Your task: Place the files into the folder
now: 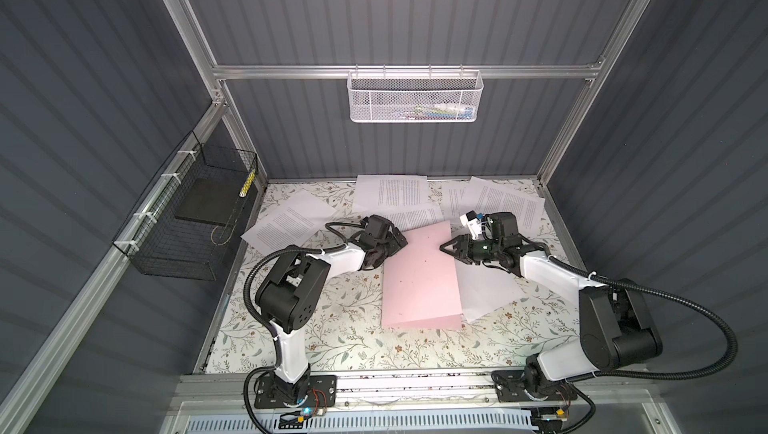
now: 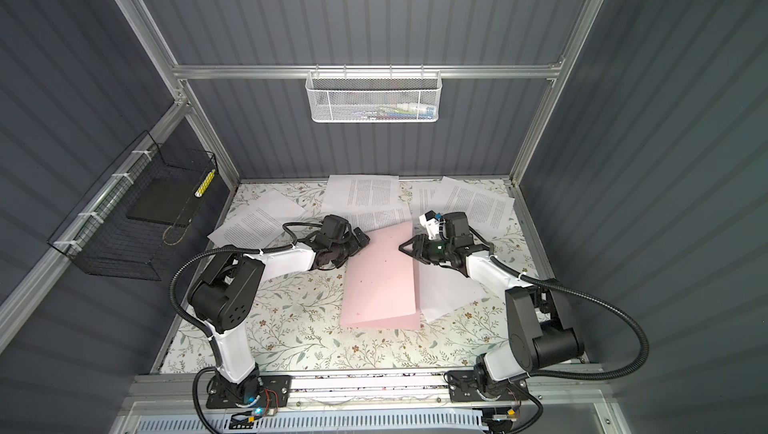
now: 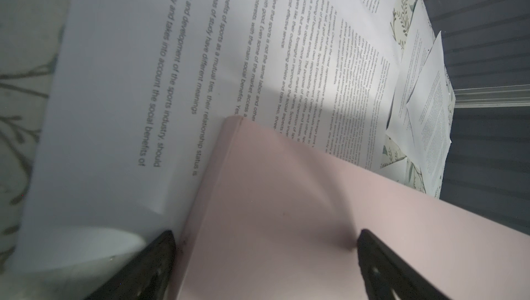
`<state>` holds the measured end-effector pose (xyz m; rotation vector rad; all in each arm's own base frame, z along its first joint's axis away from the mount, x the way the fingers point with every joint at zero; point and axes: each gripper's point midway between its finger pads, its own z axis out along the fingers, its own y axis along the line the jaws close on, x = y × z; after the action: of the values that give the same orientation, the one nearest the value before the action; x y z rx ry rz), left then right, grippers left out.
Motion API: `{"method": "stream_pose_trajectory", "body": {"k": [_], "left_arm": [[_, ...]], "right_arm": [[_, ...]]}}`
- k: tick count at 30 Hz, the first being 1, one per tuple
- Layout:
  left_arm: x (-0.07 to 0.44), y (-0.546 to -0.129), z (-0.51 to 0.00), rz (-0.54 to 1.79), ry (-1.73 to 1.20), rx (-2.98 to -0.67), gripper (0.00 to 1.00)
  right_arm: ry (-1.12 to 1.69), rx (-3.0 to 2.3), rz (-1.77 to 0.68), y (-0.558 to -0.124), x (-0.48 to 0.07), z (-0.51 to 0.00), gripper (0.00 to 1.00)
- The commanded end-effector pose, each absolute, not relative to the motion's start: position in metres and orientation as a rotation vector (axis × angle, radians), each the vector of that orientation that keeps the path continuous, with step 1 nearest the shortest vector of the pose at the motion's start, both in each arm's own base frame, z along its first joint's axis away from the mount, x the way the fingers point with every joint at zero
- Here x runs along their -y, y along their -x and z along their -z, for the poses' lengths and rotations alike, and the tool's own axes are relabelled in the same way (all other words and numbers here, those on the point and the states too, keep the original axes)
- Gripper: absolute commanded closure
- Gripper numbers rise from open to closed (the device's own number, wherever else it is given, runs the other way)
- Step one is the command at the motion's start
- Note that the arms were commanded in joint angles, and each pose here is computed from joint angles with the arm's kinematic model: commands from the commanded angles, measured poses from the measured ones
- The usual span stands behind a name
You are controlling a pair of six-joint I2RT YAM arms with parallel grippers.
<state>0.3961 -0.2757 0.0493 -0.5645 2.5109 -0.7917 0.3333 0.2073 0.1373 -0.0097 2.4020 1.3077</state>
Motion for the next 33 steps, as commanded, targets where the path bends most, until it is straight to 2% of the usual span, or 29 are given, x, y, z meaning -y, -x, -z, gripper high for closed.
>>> {"method": "stream_pose_trajectory", "body": {"k": [1, 4, 9, 14, 18, 23, 26, 28, 33], "left_arm": [[0.241, -0.344, 0.025, 0.561, 0.682, -2.779, 0.00], [0.243, -0.353, 0.005, 0.613, 0.652, -2.754, 0.00], [0.228, -0.370, -0.051, 0.570, 0.522, -2.692, 0.00], [0.190, -0.366, -0.095, 0.414, 0.432, -2.658, 0.00], [0.166, -0.355, -0.111, 0.360, 0.403, -2.655, 0.00], [0.151, -0.344, -0.124, 0.362, 0.377, -2.651, 0.00], [0.145, -0.339, -0.127, 0.355, 0.364, -2.669, 0.00], [0.144, -0.337, -0.131, 0.366, 0.349, -2.677, 0.00], [0.146, -0.335, -0.156, 0.455, 0.314, -2.660, 0.00]], "right_arm": [[0.049, -2.368, -1.284, -0.333, -0.207, -0.147, 0.82], [0.054, -2.379, -1.233, -0.338, -0.204, -0.149, 1.00], [0.089, -2.385, -1.174, -0.342, -0.199, -0.167, 1.00], [0.047, -2.490, -0.986, -0.344, -0.173, -0.167, 1.00], [0.011, -2.508, -0.961, -0.340, -0.157, -0.172, 1.00], [0.152, -2.516, -0.958, -0.332, -0.177, -0.191, 1.00], [0.170, -2.482, -1.043, -0.329, -0.190, -0.207, 0.80], [0.168, -2.444, -1.098, -0.329, -0.196, -0.219, 0.58], [0.228, -2.336, -1.225, -0.325, -0.226, -0.253, 0.50]]}}
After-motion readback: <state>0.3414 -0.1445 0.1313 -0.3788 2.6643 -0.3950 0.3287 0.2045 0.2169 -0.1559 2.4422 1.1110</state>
